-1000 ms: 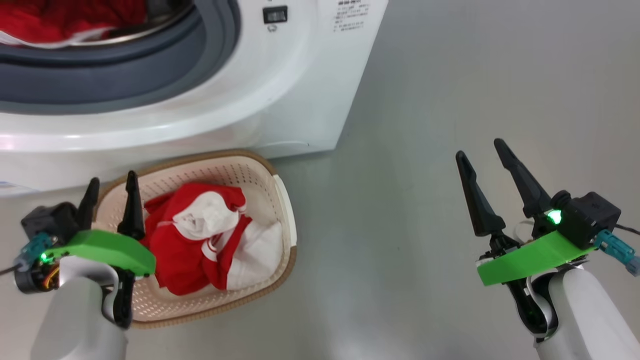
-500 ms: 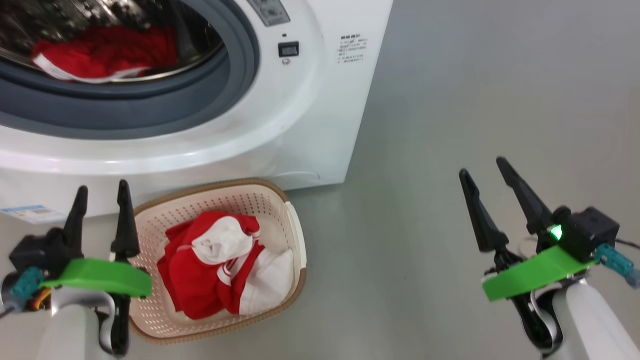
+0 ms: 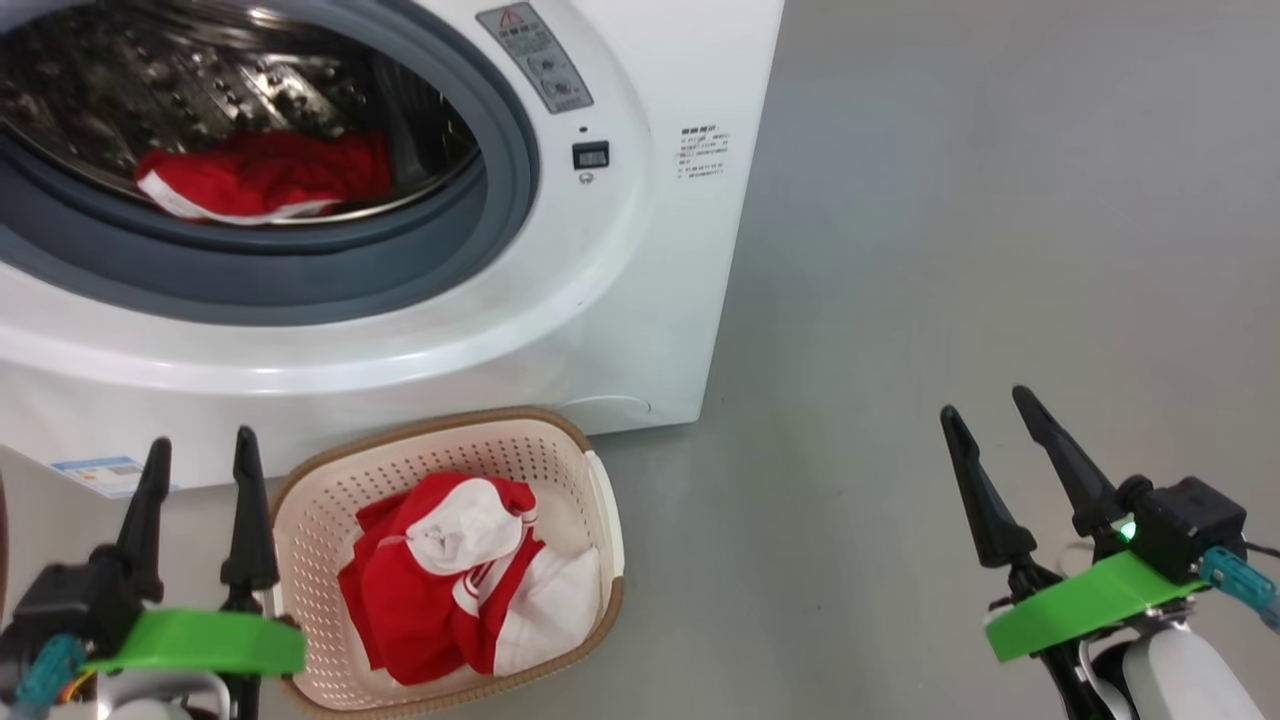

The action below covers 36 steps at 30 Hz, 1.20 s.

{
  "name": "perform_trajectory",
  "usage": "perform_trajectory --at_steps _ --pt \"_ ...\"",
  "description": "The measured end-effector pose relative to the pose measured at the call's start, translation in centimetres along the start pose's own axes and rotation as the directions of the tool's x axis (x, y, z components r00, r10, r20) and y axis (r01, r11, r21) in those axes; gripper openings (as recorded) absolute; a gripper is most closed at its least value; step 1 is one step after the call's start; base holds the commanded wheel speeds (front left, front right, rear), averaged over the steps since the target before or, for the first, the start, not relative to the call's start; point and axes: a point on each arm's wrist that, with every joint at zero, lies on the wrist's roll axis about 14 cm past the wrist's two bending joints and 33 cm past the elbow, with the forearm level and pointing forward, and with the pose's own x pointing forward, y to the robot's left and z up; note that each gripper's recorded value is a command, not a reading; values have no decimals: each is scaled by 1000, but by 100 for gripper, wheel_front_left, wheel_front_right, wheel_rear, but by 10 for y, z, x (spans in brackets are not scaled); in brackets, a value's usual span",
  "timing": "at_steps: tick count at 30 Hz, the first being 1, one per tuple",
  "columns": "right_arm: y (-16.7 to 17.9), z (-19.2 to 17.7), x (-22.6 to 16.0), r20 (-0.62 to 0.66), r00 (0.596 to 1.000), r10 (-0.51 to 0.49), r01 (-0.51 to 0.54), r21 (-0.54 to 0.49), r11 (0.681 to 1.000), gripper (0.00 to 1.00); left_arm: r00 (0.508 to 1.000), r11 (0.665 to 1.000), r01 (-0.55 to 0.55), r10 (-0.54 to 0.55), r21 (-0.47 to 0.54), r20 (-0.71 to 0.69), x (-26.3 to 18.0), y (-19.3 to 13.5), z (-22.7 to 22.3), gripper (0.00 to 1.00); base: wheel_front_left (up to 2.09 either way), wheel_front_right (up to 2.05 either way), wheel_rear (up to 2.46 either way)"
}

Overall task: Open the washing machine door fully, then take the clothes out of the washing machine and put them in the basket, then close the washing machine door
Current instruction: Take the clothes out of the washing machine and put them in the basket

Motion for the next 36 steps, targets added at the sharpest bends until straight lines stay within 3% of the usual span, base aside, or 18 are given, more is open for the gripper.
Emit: perform_trajectory --at_steps 16,36 --pt "-5 3 -25 0 1000 -30 30 4 1000 100 999 999 -35 35 29 20 -48 10 11 100 0 0 0" --pt "-4 -5 -20 -18 999 -31 32 15 999 100 999 999 -33 33 -6 -43 -46 6 -11 100 0 0 0"
